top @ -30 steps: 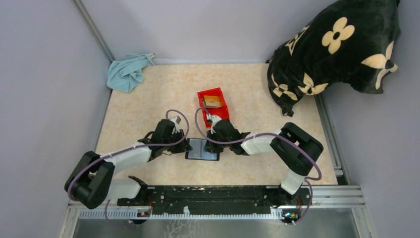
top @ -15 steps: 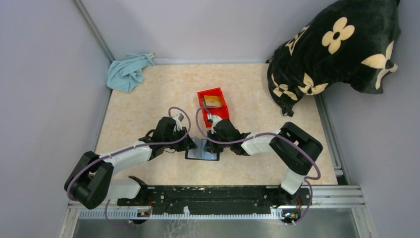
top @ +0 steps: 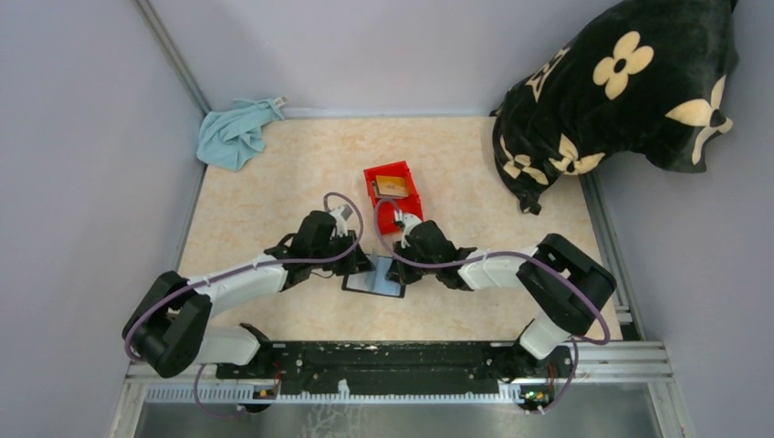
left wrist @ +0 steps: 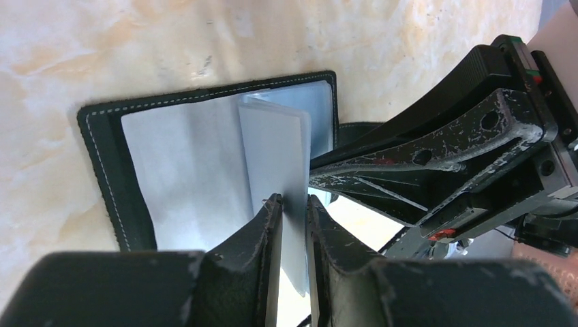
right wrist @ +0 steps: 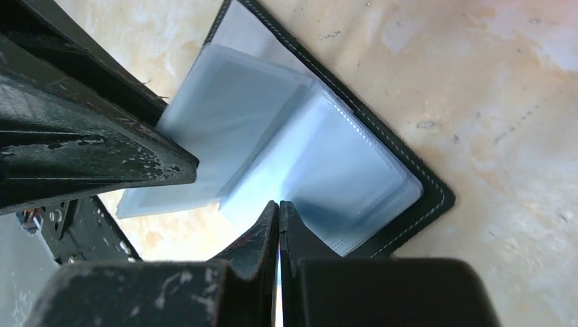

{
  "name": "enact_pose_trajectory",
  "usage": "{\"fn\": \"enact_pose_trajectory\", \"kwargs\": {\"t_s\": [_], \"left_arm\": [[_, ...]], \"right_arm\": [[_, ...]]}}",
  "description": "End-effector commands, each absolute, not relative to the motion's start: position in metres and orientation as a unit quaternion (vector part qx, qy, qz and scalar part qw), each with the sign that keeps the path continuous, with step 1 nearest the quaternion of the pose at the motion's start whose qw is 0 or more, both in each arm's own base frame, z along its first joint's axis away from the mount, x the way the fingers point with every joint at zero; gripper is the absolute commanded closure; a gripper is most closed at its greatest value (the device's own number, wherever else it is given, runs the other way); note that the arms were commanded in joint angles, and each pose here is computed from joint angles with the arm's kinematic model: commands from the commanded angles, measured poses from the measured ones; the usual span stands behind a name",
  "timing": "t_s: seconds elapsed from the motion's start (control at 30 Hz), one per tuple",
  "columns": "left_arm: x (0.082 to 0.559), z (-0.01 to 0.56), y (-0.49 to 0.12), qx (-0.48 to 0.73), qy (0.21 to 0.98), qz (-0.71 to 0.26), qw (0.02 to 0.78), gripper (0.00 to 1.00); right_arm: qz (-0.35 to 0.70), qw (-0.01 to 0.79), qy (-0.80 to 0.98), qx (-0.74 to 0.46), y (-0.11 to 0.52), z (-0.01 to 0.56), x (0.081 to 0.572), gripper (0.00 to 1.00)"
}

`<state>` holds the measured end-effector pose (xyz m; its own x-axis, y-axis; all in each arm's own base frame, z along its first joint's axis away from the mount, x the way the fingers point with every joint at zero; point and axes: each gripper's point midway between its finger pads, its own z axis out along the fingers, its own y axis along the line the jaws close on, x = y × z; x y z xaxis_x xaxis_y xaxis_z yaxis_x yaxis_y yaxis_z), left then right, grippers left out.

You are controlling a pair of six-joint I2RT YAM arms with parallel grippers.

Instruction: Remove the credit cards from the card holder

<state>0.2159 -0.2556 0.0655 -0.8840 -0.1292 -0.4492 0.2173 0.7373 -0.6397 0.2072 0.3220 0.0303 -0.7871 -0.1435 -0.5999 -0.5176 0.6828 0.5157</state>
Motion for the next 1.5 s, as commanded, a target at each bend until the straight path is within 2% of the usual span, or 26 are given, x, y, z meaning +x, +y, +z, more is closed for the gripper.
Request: {"fn": "enact_pose_trajectory", "kwargs": {"t_s": [0.0,0.3,1.0,1.47], "left_arm": [[0.221,0.077,-0.278,0.041,0.893,-0.374,0.246,0.75],[0.210,0.073,-0.308,0.063,0.891,-0.386,0.229,0.75],[0.194,0.086,-0.348,0.108,0.884,-0.399,0.219,0.75],[0.169,0.080,-0.379,0.141,0.880,-0.410,0.193,0.75]], "right_arm": [[0.362,0.302,0.864,-0.177,0.315,0.059,0.216,1.00],[0.339,0.344,0.862,-0.158,0.284,0.088,0.222,1.00],[0.294,0.357,0.876,-0.133,0.250,0.083,0.219,1.00],[0.244,0.386,0.888,-0.051,0.209,0.091,0.225,1.00]]}}
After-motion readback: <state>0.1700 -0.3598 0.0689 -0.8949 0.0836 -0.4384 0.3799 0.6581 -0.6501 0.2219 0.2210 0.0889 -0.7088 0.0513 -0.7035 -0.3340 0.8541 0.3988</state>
